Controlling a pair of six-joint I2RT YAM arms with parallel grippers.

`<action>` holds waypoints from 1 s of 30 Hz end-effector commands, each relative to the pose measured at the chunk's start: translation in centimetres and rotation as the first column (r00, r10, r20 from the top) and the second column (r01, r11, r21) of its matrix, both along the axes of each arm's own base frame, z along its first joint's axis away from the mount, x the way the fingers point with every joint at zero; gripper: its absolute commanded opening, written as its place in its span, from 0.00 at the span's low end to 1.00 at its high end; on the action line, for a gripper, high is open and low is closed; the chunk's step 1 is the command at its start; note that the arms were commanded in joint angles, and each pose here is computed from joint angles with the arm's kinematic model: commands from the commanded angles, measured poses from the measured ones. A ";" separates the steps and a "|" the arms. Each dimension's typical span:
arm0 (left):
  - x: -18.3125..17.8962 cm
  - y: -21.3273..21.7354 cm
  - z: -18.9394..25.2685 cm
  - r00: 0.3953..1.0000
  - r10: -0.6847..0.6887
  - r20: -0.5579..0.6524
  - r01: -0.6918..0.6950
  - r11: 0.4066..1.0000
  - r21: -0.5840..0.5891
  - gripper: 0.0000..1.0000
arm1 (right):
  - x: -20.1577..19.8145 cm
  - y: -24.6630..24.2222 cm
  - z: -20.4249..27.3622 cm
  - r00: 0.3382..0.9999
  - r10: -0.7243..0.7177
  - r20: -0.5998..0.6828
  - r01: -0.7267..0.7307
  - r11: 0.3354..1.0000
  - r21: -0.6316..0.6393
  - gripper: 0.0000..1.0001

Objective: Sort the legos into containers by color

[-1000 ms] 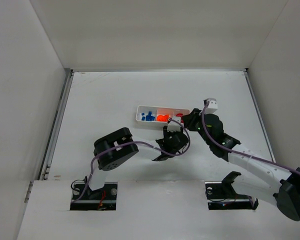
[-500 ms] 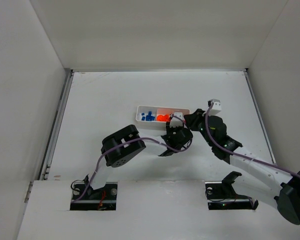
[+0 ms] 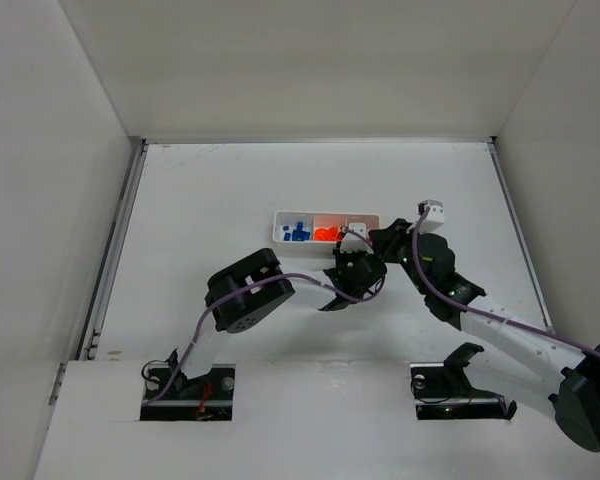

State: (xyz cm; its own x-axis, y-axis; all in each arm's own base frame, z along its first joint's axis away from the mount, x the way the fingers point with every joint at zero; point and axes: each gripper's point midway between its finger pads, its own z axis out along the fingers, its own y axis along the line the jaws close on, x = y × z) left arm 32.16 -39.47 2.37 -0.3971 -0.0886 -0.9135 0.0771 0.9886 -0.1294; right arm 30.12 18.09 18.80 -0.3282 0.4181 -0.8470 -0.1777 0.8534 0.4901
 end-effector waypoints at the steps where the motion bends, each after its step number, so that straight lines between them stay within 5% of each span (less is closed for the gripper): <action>1: -1.4 -0.4 -0.6 0.997 -0.064 -0.041 0.065 0.998 0.022 0.12 | -0.5 0.4 0.3 0.999 0.035 0.017 -0.035 0.999 0.027 0.36; 8: -5.9 -0.1 3.5 0.980 -0.195 -0.030 0.192 0.979 -0.068 0.11 | 0.0 -1.3 -0.5 1.000 -0.024 0.020 0.023 0.999 0.038 0.36; 14: -7.3 4.8 7.2 0.983 -0.182 0.011 0.182 0.973 -0.141 0.11 | 0.3 -4.6 -0.4 0.988 -0.147 0.037 0.143 0.985 0.099 0.38; 23: -3.6 14.0 11.8 0.998 -0.015 0.069 0.033 0.964 -0.265 0.11 | 0.5 -9.1 -0.8 0.952 -0.303 0.034 0.292 0.938 0.189 0.46; 30: 1.2 16.3 11.6 0.999 0.030 0.032 -0.020 0.961 -0.278 0.13 | 1.0 -9.1 -1.9 0.951 -0.310 0.006 0.306 0.939 0.155 0.47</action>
State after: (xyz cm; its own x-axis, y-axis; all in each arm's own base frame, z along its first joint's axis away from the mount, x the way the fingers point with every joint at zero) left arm 31.93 -22.35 13.44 -0.3432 -0.3499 -0.8716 0.0254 0.9242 -0.3810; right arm 30.41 9.00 15.08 -0.1991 0.5931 -0.7801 0.0863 0.8036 0.5889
